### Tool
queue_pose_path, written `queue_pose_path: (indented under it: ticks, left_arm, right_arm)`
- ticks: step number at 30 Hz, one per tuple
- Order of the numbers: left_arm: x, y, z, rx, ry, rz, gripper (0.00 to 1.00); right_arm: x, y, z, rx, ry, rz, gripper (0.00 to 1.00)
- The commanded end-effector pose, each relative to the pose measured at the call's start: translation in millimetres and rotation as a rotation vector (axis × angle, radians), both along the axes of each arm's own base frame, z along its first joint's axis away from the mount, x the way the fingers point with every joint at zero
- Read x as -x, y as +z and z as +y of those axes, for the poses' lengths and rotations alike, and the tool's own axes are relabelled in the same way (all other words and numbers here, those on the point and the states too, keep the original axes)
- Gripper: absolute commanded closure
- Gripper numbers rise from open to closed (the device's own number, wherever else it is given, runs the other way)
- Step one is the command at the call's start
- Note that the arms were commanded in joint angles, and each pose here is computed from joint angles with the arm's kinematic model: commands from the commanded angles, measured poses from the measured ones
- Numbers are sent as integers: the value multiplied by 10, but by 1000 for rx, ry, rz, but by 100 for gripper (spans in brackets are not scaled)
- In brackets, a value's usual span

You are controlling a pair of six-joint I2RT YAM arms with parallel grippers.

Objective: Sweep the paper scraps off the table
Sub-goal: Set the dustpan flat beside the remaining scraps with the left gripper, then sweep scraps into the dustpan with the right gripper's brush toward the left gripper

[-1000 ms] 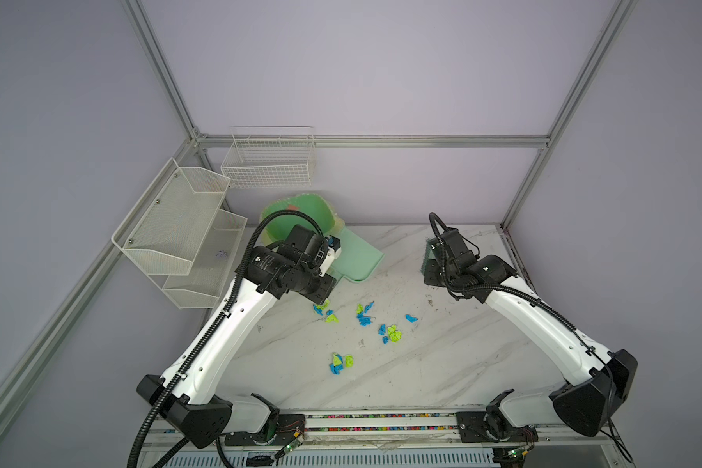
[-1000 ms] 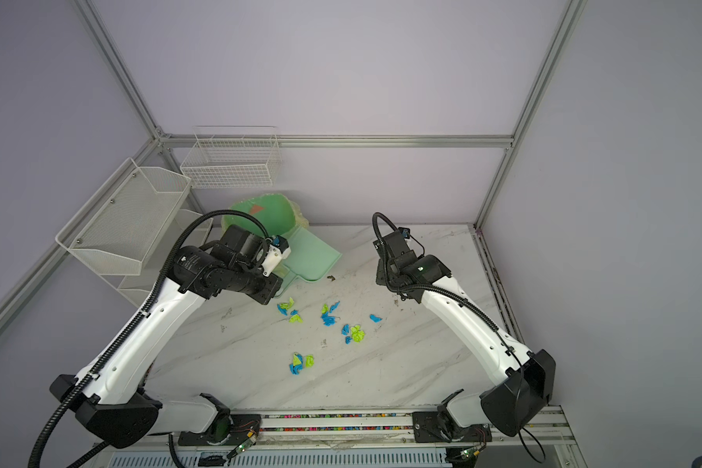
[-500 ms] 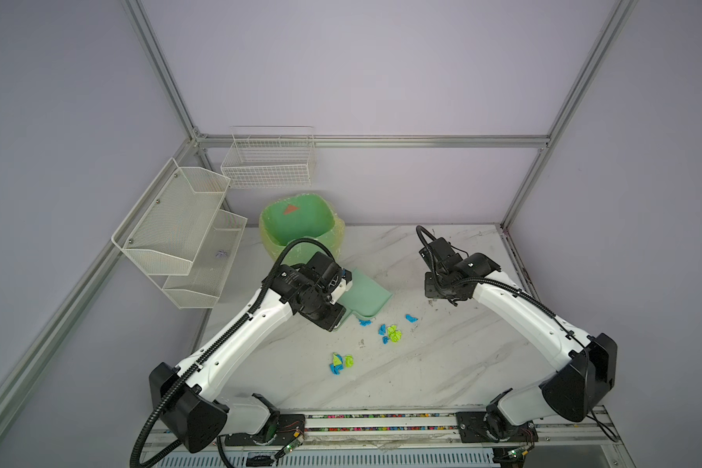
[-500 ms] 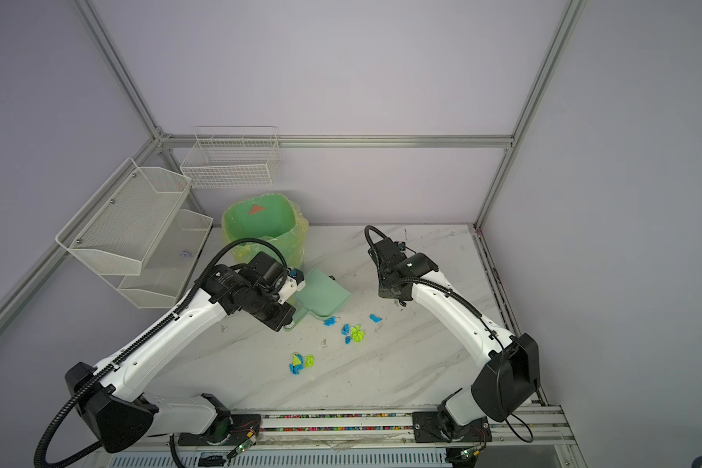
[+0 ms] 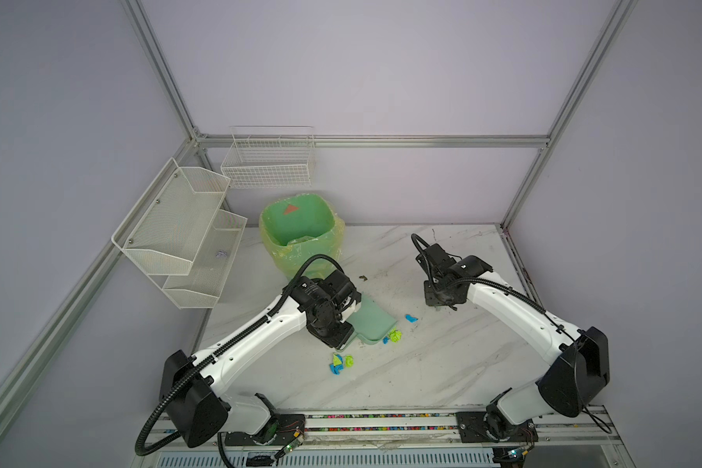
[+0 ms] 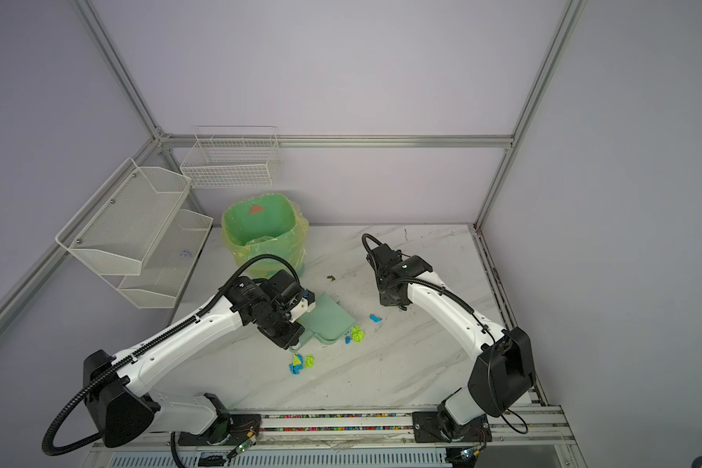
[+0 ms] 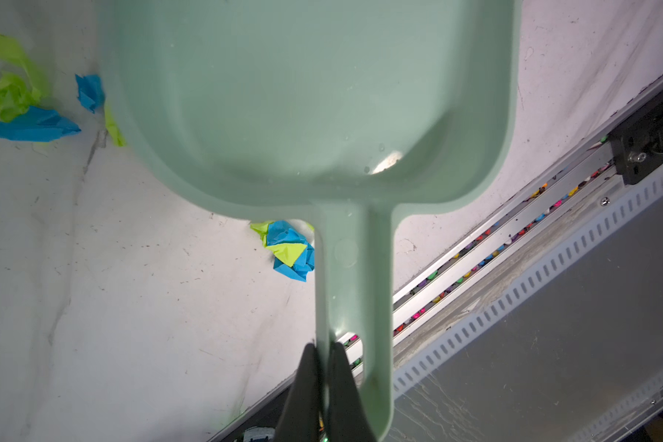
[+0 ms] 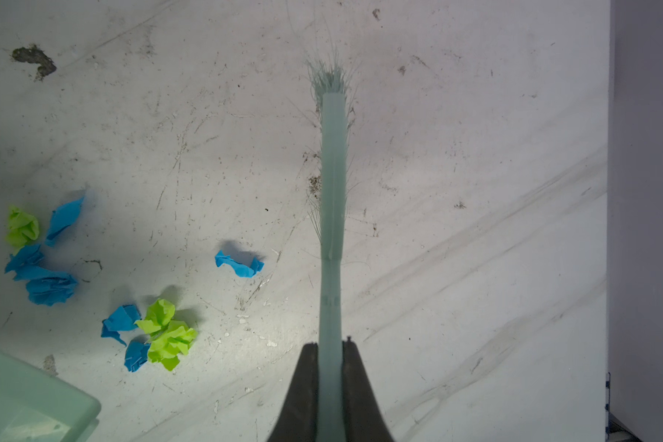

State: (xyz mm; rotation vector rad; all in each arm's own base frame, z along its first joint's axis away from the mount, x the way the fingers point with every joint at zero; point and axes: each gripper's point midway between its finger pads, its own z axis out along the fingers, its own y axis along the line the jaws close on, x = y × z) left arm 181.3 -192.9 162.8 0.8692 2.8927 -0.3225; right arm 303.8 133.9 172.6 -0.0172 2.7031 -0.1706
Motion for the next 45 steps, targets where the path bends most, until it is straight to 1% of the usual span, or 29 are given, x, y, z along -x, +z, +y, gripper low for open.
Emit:
queue_pose_path:
  ticks: [1, 4, 12, 18, 20, 23, 29, 30, 32, 36, 41, 45]
  left_arm:
    - [162, -110, 105, -49, 45, 68, 100]
    - [246, -186, 187, -94, 50, 94, 100]
    - [397, -238, 155, -91, 54, 139, 100]
    - [483, -333, 163, -158, 28, 160, 100]
    - [502, -350, 152, -161, 23, 164, 100]
    - [491, -375, 162, -178, 26, 159, 100]
    - [498, -424, 69, -146, 33, 158, 100]
    - [492, -503, 70, -176, 33, 173, 100]
    - [486, -544, 75, -189, 33, 170, 100]
    - [463, -605, 17, -179, 41, 164, 100]
    - [442, -688, -3, -191, 42, 158, 100]
    - [394, -711, -28, -198, 40, 145, 100]
  right_arm:
    - [9, -47, -25, 23, 30, 20, 100]
    - [5, -66, -6, 24, 42, 28, 100]
    - [-11, -111, 33, 24, 71, 39, 100]
    - [-5, -156, 23, 40, 87, 52, 100]
    - [-45, -152, 66, 22, 90, 35, 100]
    - [-44, -187, 82, 16, 95, 41, 100]
    - [-38, -201, 93, 11, 98, 46, 100]
    - [-34, -204, 98, 8, 99, 47, 100]
    - [-29, -204, 97, 8, 103, 48, 100]
    - [-13, -211, 101, 6, 113, 53, 100]
    - [6, -168, 167, -37, 144, 41, 100]
    - [46, -205, 234, -67, 176, 62, 100]
